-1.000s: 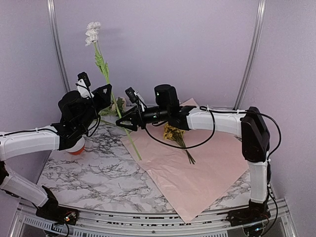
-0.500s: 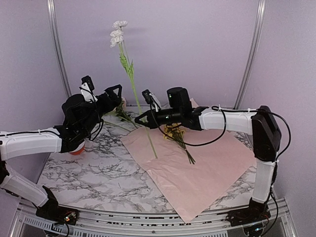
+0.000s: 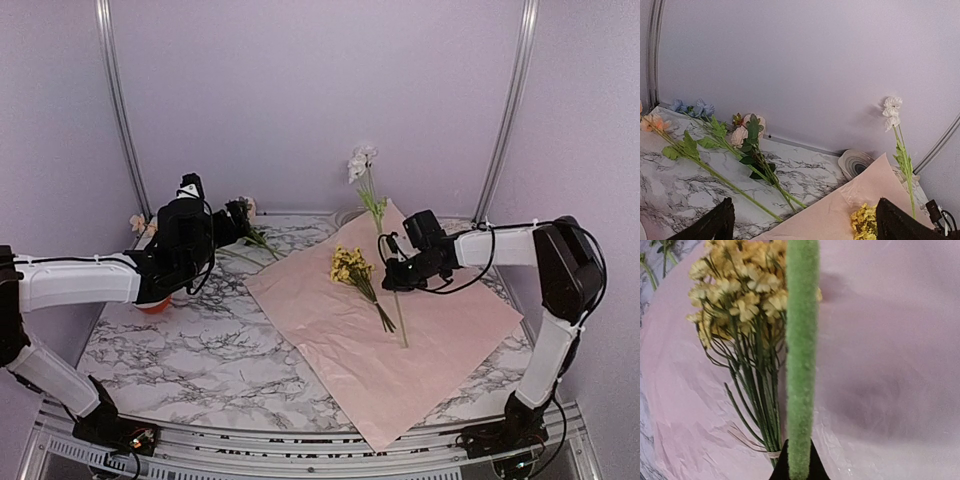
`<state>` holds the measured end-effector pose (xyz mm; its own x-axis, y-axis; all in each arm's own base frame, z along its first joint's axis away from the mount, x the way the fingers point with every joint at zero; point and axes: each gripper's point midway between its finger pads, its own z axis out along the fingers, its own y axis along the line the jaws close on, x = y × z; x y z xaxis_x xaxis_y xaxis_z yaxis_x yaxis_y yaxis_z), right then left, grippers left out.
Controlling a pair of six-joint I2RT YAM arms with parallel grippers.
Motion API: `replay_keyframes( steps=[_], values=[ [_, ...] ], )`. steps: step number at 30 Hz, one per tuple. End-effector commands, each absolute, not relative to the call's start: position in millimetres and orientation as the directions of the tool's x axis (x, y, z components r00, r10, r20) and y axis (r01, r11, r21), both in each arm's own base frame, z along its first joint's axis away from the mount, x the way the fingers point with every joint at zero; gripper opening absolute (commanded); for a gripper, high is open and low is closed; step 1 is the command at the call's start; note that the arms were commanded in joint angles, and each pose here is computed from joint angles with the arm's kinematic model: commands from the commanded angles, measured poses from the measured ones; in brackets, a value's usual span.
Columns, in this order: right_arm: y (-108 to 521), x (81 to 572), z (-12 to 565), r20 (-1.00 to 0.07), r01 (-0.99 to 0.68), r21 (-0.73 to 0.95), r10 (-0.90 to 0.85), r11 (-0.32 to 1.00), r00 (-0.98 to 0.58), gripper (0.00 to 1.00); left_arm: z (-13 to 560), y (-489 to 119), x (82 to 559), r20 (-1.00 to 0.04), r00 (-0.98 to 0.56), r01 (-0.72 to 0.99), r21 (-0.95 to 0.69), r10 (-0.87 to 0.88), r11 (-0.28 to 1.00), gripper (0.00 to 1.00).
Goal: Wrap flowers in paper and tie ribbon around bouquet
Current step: Place the fake flower on the flattened wrapping paper.
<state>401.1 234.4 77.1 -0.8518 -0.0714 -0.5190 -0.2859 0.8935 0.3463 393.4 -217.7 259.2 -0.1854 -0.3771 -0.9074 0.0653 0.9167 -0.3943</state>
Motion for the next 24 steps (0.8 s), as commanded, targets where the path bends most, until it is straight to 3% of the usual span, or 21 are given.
replay_keyframes(
  steps=[1, 8, 9, 12, 14, 20, 24],
  values=[
    [215.7, 393.9, 50.8, -0.458, -0.190, 0.301, -0.034, 0.935, -0.888, 0.00, 262.5, -213.7, 397.6, -0.922, -0.182, 0.027, -0.352, -0.341, 0.936, 0.99],
    [217.5, 384.0, 38.8, -0.415, -0.164, 0.335, -0.012, 0.928, -0.910, 0.00, 259.3, -208.6, 399.7, -0.932, -0.180, -0.005, -0.320, -0.316, 0.947, 0.99],
    [216.7, 383.0, 40.5, -0.416, -0.159, 0.336, -0.005, 0.928, -0.909, 0.03, 256.3, -206.7, 400.5, -0.933, -0.184, -0.020, -0.312, -0.310, 0.950, 0.99],
    [215.2, 380.5, 47.6, -0.425, -0.160, 0.337, -0.002, 0.928, -0.905, 0.28, 239.5, -209.6, 407.5, -0.936, -0.225, -0.042, -0.269, -0.272, 0.962, 0.99],
    [210.7, 379.2, 50.0, -0.425, -0.154, 0.315, -0.006, 0.936, -0.905, 0.37, 224.6, -211.6, 416.3, -0.933, -0.271, -0.064, -0.228, -0.237, 0.972, 0.99],
    [208.8, 385.4, 78.3, -0.490, -0.177, 0.239, -0.038, 0.955, -0.871, 0.39, 168.6, -187.0, 464.8, -0.864, -0.454, -0.186, -0.146, -0.217, 0.972, 0.99],
    [221.6, 389.5, 92.3, -0.523, -0.207, 0.187, -0.081, 0.960, -0.849, 0.39, 136.3, -163.8, 499.0, -0.793, -0.533, -0.318, -0.135, -0.295, 0.938, 0.99]
  ],
)
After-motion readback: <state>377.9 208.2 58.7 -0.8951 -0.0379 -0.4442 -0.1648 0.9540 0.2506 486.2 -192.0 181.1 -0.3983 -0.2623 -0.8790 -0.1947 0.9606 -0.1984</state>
